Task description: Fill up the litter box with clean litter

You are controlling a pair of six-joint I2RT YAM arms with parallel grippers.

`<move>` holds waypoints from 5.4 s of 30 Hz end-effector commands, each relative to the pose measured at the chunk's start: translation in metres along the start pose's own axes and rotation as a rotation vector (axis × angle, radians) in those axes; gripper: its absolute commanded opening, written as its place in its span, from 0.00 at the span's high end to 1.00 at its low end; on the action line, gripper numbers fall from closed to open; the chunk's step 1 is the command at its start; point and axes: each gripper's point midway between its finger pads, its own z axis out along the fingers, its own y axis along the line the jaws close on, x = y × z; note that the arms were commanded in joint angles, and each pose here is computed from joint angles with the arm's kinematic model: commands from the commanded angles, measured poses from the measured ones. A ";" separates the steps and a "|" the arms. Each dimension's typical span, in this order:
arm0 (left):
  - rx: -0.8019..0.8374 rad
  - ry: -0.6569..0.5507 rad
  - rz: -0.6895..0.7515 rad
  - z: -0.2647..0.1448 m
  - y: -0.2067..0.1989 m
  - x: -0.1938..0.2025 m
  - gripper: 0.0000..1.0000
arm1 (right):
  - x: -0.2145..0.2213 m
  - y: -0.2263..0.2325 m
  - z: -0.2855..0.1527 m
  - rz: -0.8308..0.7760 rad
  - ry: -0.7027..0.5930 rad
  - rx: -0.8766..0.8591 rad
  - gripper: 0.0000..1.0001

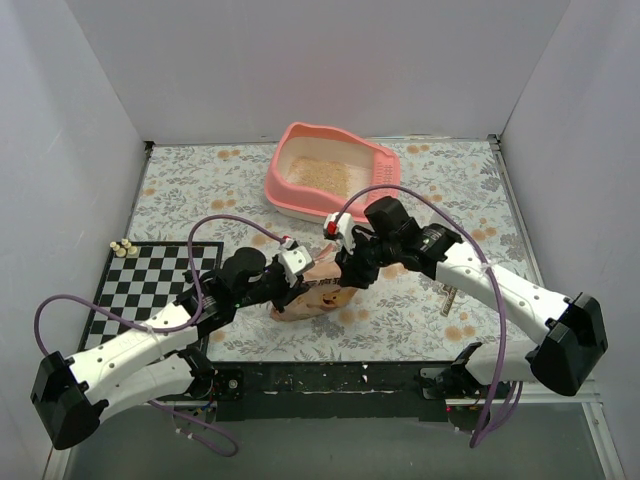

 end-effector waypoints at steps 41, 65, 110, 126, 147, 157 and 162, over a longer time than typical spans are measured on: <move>-0.150 -0.002 -0.132 -0.008 0.019 0.010 1.00 | -0.013 -0.008 -0.015 -0.497 -0.055 -0.131 0.37; -0.220 -0.123 -0.104 -0.026 0.030 -0.014 1.00 | 0.030 -0.040 0.005 -0.345 0.057 -0.095 0.99; -0.074 -0.186 0.009 -0.021 0.012 -0.032 1.00 | 0.166 -0.127 -0.147 0.922 0.185 1.089 0.42; -0.065 -0.303 0.003 -0.038 0.006 -0.044 1.00 | 0.231 -0.142 -0.130 1.168 0.360 1.141 0.46; -0.062 -0.291 -0.006 -0.034 0.006 -0.041 1.00 | 0.259 -0.150 -0.109 1.193 0.421 1.136 0.74; -0.063 -0.282 -0.007 -0.032 0.006 -0.039 0.94 | 0.253 -0.150 -0.124 1.160 0.401 1.183 0.99; -0.067 -0.277 -0.008 -0.032 0.007 -0.039 0.87 | 0.240 -0.153 -0.139 1.130 0.361 1.219 0.99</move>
